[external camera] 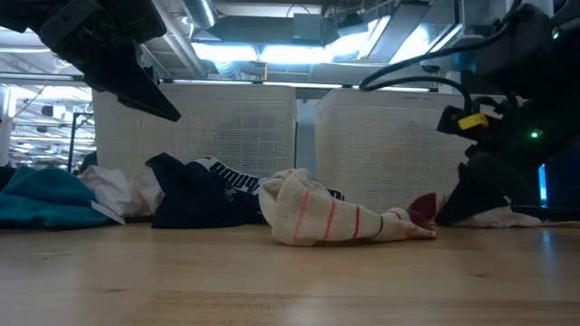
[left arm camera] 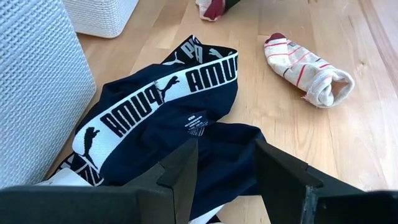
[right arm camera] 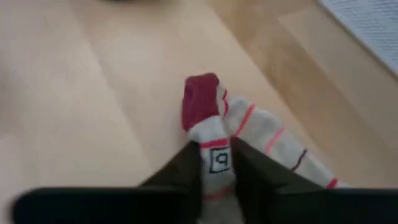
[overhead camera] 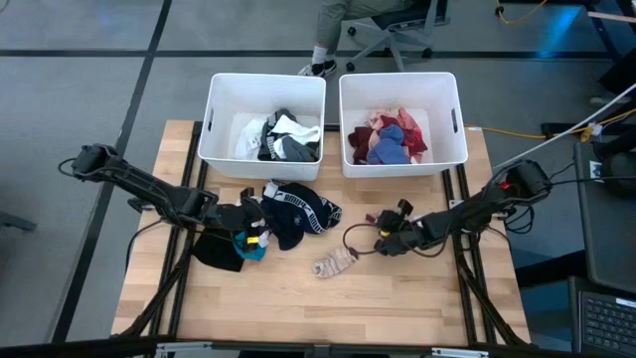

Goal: Sort clothes
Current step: Put the top brown stripe sock into the right white laundry bin

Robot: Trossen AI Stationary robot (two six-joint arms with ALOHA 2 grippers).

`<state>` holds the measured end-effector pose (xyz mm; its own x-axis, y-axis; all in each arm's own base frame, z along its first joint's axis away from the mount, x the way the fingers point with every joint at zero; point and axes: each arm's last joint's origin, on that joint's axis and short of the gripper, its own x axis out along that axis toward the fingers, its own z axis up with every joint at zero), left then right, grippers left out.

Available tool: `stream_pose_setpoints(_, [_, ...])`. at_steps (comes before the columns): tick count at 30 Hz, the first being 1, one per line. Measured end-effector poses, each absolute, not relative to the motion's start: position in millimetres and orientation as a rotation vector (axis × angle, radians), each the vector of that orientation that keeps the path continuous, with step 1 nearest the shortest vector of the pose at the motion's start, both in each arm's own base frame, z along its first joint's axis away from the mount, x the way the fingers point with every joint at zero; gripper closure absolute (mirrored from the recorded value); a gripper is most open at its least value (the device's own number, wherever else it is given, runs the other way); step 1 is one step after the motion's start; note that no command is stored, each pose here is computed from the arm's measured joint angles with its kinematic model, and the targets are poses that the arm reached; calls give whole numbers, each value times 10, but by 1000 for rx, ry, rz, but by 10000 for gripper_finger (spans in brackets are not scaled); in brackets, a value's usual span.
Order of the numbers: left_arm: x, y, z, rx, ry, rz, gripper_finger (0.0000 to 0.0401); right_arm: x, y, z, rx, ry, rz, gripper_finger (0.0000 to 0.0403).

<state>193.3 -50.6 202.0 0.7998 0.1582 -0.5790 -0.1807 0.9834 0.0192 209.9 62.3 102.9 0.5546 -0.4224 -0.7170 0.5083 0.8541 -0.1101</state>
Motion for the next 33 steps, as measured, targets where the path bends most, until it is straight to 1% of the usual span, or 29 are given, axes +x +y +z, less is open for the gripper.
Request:
stream_pose_setpoints(3, [1937, -506, 2025, -35, 612, 181, 258, 2093, 611, 1027, 84, 808, -571, 376])
stream_pose_setpoints(4, [1937, -506, 2025, -33, 611, 181, 258, 2095, 610, 1029, 72, 806, -570, 388])
stream_pose_setpoints(5, [1936, -506, 2025, -33, 612, 181, 258, 2095, 610, 1030, 68, 806, -568, 391])
stream_pose_setpoints(8, [1936, -506, 2024, -34, 612, 181, 258, 2101, 612, 1033, 73, 798, -570, 375])
stream_pose_setpoints(10, [1936, -506, 2023, -34, 612, 181, 258, 2127, 622, 1056, 78, 790, -567, 372])
stream_pose_setpoints(16, [1936, -506, 2023, -35, 612, 182, 258, 2326, 699, 1250, 17, 755, -501, 396])
stream_pose_setpoints(20, [1936, -506, 2023, -35, 612, 181, 258, 2495, 764, 1458, -62, 744, -453, 385])
stream_pose_setpoints(26, [1936, -506, 2023, -35, 613, 181, 258, 2765, 814, 1910, -212, 742, -423, 384])
stream_pose_setpoints(33, [1938, -507, 2026, -36, 609, 181, 258, 2977, 690, 2617, -347, 770, -526, 394])
